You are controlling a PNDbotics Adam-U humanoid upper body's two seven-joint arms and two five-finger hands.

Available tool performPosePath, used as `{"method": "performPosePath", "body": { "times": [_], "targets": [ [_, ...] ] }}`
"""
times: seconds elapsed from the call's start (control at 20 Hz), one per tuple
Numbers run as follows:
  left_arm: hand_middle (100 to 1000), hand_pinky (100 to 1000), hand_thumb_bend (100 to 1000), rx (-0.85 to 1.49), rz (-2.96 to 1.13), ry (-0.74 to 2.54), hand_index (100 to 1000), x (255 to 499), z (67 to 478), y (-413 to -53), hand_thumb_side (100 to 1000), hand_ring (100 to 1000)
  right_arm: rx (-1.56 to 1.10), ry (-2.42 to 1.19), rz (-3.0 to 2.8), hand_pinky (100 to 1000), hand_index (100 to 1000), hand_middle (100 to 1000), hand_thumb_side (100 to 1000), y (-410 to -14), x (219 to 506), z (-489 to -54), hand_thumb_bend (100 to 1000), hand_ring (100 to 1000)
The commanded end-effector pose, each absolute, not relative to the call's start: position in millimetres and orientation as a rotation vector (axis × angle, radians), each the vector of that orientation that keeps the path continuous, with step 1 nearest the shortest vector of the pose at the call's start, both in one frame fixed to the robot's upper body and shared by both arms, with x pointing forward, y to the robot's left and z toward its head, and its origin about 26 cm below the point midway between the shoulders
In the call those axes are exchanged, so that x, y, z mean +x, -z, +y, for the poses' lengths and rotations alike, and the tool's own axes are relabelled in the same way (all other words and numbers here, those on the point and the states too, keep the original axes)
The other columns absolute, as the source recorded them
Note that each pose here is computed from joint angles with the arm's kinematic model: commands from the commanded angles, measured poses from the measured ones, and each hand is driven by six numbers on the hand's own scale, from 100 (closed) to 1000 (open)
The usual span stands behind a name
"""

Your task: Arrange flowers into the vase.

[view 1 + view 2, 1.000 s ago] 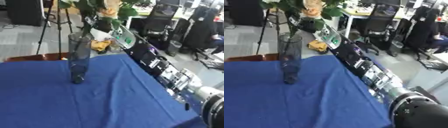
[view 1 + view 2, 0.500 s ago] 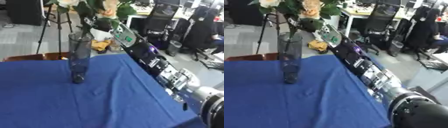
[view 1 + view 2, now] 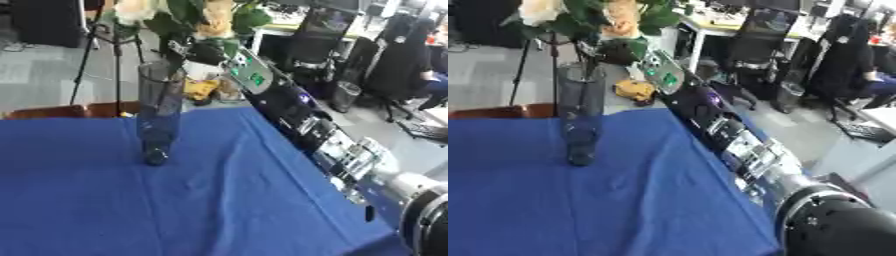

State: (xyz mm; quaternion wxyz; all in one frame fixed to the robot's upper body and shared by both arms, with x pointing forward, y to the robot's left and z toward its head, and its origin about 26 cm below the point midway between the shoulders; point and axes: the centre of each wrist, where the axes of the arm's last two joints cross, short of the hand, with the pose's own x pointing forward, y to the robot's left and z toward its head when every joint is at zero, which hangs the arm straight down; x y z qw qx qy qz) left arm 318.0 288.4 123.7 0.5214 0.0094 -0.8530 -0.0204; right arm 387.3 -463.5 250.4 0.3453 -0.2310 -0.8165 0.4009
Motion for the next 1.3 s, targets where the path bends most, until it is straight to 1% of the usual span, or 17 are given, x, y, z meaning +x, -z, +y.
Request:
{"method": "performPosePath", "body": {
  "times": [0.05,0.45,0.5,0.55,0.6,0.65,0.7,0.75,0.8,0.85,0.9,1.05,1.1,1.15,1.3],
  "targets": [
    [596,499,356,0.028,-2.073,0.053,819,319.1,289.7,-132.0,938,541,-0.618,-1.067,-2.109,337,361,178,806,-271.6,382.5,-470.0,100,517],
    [596,499,356,0.028,-2.073,0.052,819,319.1,289.8,-131.9,938,541,-0.585,-1.069,-2.103,337,361,178,806,-275.5,381.0,-471.9,100,517],
    [596,500,356,0.028,-2.072,0.052,819,319.1,289.8,-131.9,940,540,-0.584,-1.070,-2.102,477,561,311,811,-275.2,381.1,-471.9,100,648],
    [596,500,354,0.027,-2.072,0.050,819,319.0,289.6,-131.5,945,540,-0.574,-1.086,-2.084,503,596,343,811,-271.3,382.1,-470.4,100,680],
    [596,500,357,0.026,-2.072,0.048,819,319.0,289.5,-131.3,940,540,-0.563,-1.104,-2.070,509,604,351,808,-269.1,383.2,-468.9,100,687],
    [596,500,357,0.026,-2.072,0.047,819,319.0,289.5,-131.2,941,540,-0.553,-1.117,-2.061,573,667,427,797,-268.4,383.8,-468.4,100,758],
    [596,500,356,0.026,-2.071,0.046,820,319.0,289.5,-131.2,941,540,-0.542,-1.127,-2.056,639,708,485,792,-268.3,384.1,-468.6,100,809],
    [596,500,357,0.026,-2.072,0.046,819,319.0,289.5,-131.2,941,539,-0.532,-1.133,-2.052,700,733,531,785,-268.6,384.1,-469.2,100,850],
    [596,500,357,0.026,-2.072,0.046,819,319.0,289.5,-131.2,941,539,-0.524,-1.137,-2.050,700,733,531,785,-268.9,384.1,-469.8,100,850],
    [596,500,357,0.027,-2.072,0.046,819,319.0,289.6,-131.3,941,539,-0.517,-1.141,-2.049,809,771,614,776,-269.1,383.9,-470.3,100,920],
    [596,500,357,0.029,-2.072,0.045,819,319.0,289.7,-131.3,941,539,-0.510,-1.150,-2.048,871,784,648,772,-268.8,383.1,-470.9,100,964],
    [595,500,359,0.028,-2.072,0.042,819,319.1,289.6,-131.2,942,539,-0.498,-1.173,-2.040,933,793,702,780,-267.7,380.6,-472.8,130,1000],
    [595,500,359,0.027,-2.072,0.042,819,319.2,289.5,-131.2,942,539,-0.497,-1.177,-2.038,933,793,702,780,-267.6,380.1,-473.3,130,1000],
    [595,500,360,0.027,-2.072,0.041,819,319.3,289.5,-131.2,941,539,-0.496,-1.179,-2.036,936,792,700,800,-267.4,379.7,-473.7,100,1000],
    [595,501,360,0.028,-2.074,0.042,819,319.4,289.7,-131.7,941,539,-0.498,-1.181,-2.025,944,806,716,806,-266.4,378.9,-474.8,106,1000]
  ]
}}
